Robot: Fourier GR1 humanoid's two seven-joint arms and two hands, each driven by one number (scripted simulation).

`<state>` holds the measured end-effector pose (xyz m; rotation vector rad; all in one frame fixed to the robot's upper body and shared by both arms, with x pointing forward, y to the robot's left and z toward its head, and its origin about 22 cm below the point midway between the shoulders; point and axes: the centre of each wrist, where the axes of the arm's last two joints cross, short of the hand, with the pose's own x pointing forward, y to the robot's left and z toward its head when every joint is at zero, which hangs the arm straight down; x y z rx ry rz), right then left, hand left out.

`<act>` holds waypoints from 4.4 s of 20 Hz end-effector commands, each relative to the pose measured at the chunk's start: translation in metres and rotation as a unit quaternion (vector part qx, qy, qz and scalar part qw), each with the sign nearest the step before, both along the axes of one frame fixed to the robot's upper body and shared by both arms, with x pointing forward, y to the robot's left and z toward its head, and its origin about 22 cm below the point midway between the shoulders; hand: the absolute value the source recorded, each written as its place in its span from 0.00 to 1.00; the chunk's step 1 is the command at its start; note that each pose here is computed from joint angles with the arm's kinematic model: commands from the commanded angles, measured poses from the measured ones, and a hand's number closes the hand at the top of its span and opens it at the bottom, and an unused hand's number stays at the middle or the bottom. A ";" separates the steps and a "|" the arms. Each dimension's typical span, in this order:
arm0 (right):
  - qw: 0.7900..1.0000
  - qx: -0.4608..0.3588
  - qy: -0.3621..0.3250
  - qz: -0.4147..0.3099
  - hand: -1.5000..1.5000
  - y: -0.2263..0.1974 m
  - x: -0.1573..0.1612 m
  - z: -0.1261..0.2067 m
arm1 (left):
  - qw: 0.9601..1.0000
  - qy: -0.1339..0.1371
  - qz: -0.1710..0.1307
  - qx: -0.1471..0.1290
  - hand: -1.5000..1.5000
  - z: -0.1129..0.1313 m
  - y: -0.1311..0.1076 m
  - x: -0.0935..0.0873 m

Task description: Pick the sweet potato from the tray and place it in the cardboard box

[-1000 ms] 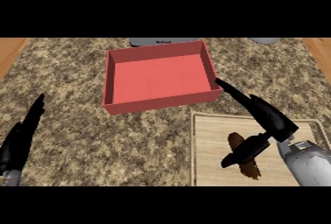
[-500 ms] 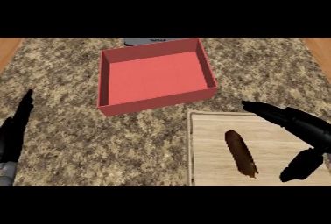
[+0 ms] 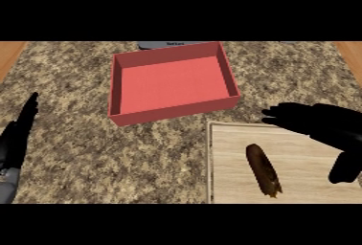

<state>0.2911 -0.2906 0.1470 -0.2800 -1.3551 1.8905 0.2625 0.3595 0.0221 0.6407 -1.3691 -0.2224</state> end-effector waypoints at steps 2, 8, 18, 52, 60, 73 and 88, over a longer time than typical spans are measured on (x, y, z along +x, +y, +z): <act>0.991 -0.131 0.016 0.026 0.00 0.035 -0.001 0.015 | 1.000 -0.005 0.002 -0.001 0.50 -0.003 0.001 0.007; 0.967 -0.255 0.023 0.017 0.00 0.082 0.004 -0.003 | 1.000 0.007 -0.005 0.002 0.50 0.001 0.004 -0.002; 0.956 -0.290 0.033 0.019 0.00 0.120 0.015 -0.033 | 1.000 0.009 0.001 -0.003 0.50 -0.011 -0.006 0.000; 0.939 -0.338 0.055 0.012 0.00 0.122 -0.032 -0.112 | 1.000 0.003 0.005 -0.004 0.50 -0.008 -0.006 -0.001; 0.956 -0.282 -0.052 0.055 1.00 0.121 -0.034 -0.109 | 1.000 0.001 0.010 0.003 0.50 0.000 -0.007 -0.012; 0.845 -0.048 -0.127 -0.517 1.00 0.100 -0.022 -0.083 | 0.998 0.017 0.058 -0.002 0.50 -0.011 0.021 -0.021; 0.773 0.089 -0.348 -0.523 1.00 0.218 -0.059 0.030 | 1.000 -0.001 0.002 -0.003 0.50 -0.003 0.004 0.006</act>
